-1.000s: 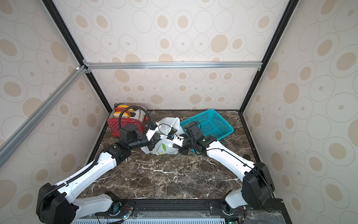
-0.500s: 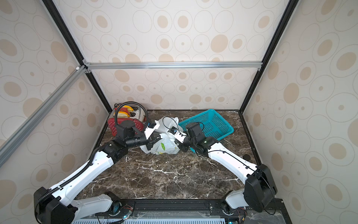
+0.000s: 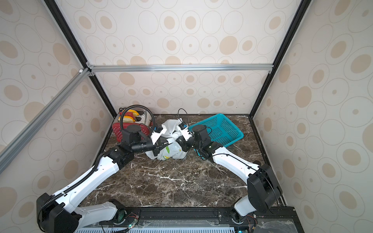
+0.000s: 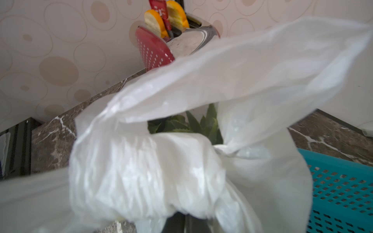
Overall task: Place the pineapple into a plastic bag & tie a knot
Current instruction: Cross the plastic bag at the center of the board.
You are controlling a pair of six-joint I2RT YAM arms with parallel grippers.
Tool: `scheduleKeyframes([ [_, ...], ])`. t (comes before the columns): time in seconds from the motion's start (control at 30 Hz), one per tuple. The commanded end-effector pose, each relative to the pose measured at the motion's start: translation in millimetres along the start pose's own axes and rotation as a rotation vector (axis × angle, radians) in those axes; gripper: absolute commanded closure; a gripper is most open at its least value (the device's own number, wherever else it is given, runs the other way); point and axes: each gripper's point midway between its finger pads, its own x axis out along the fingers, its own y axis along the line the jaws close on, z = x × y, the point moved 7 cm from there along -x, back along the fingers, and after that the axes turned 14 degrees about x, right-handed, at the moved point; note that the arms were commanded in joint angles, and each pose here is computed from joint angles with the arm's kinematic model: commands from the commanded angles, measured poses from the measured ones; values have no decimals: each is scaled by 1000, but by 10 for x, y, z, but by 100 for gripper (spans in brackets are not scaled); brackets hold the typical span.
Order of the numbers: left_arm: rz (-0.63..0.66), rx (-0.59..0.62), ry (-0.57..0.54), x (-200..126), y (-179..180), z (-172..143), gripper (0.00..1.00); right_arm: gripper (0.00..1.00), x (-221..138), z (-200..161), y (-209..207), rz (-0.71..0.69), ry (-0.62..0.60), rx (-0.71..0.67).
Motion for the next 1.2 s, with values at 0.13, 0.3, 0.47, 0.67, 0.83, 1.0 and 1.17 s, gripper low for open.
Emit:
scheduleKeyframes([
  [0.13, 27, 22, 60, -40, 19, -39, 100, 100, 64, 132, 44, 106, -86, 112],
  [0.3, 124, 50, 107, -83, 112, -47, 100, 100, 152, 2, 252, 325, -23, 113],
  [0.47, 185, 72, 126, -144, 157, -18, 84, 100, 192, -29, 187, 281, -34, 113],
  [0.67, 263, 119, 142, -362, 118, 40, 53, 100, 230, -18, 120, 223, -41, 117],
  [0.83, 280, 189, 201, -447, 99, 19, 24, 100, 236, -24, 113, 219, -38, 112],
  [1.0, 280, 236, 245, -330, 243, 79, 1, 100, 237, -47, 113, 220, -25, 105],
  [1.17, 283, 253, 311, -154, 432, 94, 1, 100, 241, -57, 106, 217, -23, 101],
])
